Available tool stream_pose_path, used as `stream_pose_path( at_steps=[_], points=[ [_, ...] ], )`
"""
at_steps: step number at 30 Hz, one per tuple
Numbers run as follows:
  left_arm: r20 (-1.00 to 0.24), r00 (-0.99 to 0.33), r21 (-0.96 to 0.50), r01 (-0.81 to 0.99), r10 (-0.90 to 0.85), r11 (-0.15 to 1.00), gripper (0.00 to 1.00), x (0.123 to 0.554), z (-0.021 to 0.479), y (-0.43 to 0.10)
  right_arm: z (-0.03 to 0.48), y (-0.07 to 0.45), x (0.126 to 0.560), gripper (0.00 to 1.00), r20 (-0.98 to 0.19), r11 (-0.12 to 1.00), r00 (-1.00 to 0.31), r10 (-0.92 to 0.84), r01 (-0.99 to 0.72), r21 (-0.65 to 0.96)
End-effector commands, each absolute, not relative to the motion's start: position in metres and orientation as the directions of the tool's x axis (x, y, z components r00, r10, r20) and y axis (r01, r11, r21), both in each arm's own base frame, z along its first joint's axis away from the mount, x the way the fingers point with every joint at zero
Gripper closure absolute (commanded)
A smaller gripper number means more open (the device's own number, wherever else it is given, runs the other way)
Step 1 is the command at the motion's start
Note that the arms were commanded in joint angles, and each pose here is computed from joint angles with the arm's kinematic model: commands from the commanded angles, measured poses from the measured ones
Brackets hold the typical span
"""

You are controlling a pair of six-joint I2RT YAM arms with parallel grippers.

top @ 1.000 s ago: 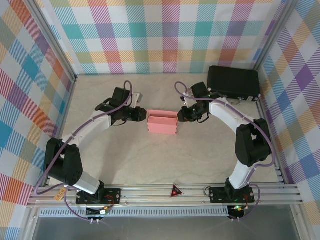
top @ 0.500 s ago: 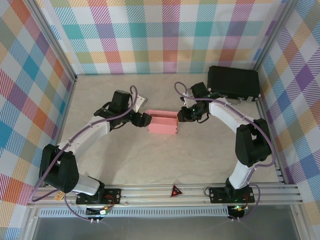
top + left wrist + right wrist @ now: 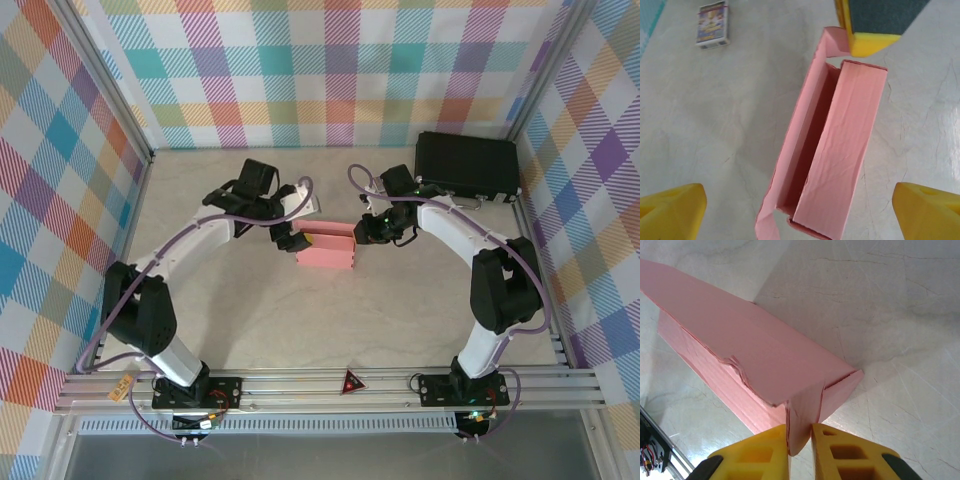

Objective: Fold the paper box

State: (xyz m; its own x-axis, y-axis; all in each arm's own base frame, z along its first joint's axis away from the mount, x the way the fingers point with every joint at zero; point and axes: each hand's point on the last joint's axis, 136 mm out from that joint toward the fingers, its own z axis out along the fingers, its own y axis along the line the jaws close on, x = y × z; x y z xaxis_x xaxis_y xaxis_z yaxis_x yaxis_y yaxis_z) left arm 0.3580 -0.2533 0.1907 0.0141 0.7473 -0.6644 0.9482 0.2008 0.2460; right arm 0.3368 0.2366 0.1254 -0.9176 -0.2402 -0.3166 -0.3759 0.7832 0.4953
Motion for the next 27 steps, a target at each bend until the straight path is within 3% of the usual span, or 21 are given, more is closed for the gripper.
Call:
stream_pose_path(
  at_steps=[1, 8, 15, 22, 27],
  points=[
    [-0.596, 0.106, 0.222, 0.974, 0.796, 0.037, 0.04, 0.343, 0.175, -0.259, 0.135, 0.241, 0.338, 0.81, -0.342, 0.768, -0.903, -0.261, -0.409, 0.494],
    [-0.522, 0.124, 0.172, 0.984, 0.844, -0.039, 0.03, 0.343, 0.153, -0.268, 0.136, 0.241, 0.337, 0.81, -0.343, 0.768, -0.902, -0.262, -0.410, 0.491],
    [-0.459, 0.156, 0.255, 0.966, 0.875, -0.038, 0.03, 0.363, 0.135, -0.273, 0.137, 0.242, 0.338, 0.81, -0.346, 0.767, -0.901, -0.262, -0.412, 0.492],
    [-0.406, 0.169, 0.221, 0.972, 0.898, -0.083, 0.08, 0.352, 0.116, -0.275, 0.135, 0.241, 0.337, 0.81, -0.342, 0.769, -0.903, -0.261, -0.409, 0.491],
    [-0.402, 0.153, 0.249, 0.967, 0.903, -0.053, 0.13, 0.353, 0.112, -0.278, 0.136, 0.241, 0.338, 0.81, -0.344, 0.770, -0.901, -0.264, -0.412, 0.488]
  ],
)
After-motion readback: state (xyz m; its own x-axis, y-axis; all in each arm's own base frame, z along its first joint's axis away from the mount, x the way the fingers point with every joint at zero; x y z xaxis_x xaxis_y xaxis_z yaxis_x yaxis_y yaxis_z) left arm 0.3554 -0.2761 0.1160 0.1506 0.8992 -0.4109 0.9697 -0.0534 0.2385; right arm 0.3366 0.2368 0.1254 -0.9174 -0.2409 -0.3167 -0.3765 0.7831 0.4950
